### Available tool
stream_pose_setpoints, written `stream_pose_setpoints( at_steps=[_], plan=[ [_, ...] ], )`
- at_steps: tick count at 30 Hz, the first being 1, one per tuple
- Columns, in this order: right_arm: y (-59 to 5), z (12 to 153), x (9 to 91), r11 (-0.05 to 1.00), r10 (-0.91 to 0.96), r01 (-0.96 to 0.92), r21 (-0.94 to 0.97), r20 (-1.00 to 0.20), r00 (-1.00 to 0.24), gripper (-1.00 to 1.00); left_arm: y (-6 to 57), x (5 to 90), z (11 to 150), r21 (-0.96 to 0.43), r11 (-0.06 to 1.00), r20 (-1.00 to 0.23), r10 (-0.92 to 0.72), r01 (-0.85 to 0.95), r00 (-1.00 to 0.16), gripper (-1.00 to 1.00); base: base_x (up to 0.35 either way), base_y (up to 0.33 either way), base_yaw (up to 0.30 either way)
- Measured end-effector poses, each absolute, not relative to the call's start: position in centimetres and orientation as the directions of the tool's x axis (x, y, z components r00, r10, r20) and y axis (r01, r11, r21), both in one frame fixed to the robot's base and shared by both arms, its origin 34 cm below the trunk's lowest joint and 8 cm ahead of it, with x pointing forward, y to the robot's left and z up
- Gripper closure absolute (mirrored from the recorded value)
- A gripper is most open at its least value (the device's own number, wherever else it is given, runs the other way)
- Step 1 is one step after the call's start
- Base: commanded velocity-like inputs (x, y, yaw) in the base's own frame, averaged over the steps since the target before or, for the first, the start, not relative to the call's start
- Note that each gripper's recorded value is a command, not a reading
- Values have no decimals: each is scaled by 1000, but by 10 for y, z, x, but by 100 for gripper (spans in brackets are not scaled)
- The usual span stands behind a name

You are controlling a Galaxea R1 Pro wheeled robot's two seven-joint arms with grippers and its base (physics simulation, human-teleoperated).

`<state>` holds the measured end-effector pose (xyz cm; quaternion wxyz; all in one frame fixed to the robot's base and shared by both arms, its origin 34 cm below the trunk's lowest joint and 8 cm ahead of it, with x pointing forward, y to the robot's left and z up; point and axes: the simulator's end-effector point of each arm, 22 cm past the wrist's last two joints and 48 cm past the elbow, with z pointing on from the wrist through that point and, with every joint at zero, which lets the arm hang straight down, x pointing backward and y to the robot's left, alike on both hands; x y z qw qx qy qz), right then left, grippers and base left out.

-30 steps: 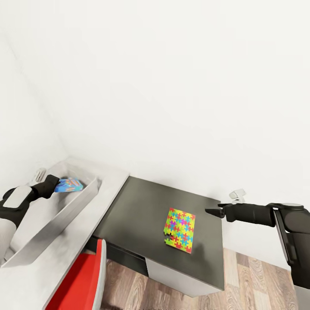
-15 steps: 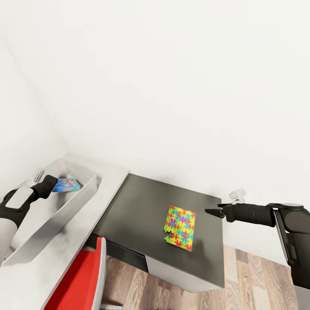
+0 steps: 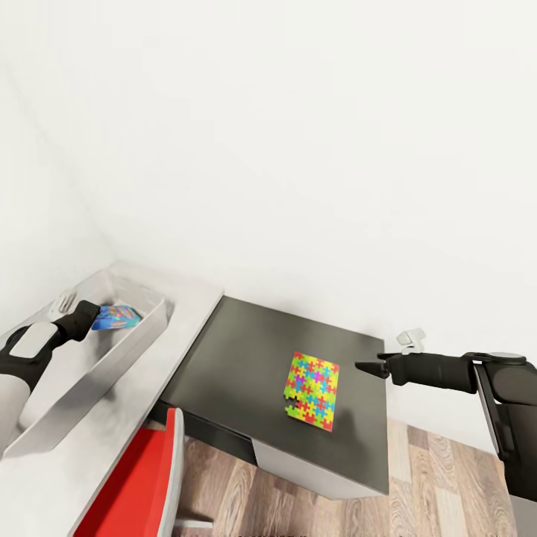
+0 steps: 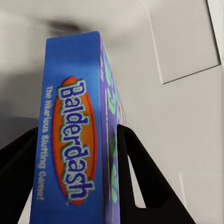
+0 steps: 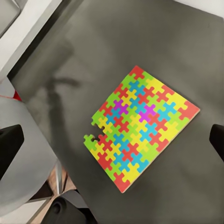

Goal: Put all the toys in the child's room - the three board games (two on the bed and one on the table), the two jigsaw puzzles on the table, and the tennis ball on the table - inside the toy box on the table in the child's room.

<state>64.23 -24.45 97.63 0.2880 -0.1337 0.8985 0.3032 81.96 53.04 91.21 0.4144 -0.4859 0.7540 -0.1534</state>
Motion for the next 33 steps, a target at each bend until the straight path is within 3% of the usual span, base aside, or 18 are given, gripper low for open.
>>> stream_pose_setpoints(
  at_steps=[28,29,33],
  plan=[
    [-244,954,639,779,-65,-394,487,-564,-824,-100,530,826,898,-631,481,-474,-860,-608,-188,100,0,0,0],
    [-244,954,639,780,-65,-394,487,-563,-824,-100,530,826,898,-631,481,-474,-860,-608,-189,-100,0,0,0],
    [-244,953,639,781,-65,-393,486,-562,-825,-100,529,823,891,-621,483,-472,-859,-617,-198,-100,0,0,0]
  ],
)
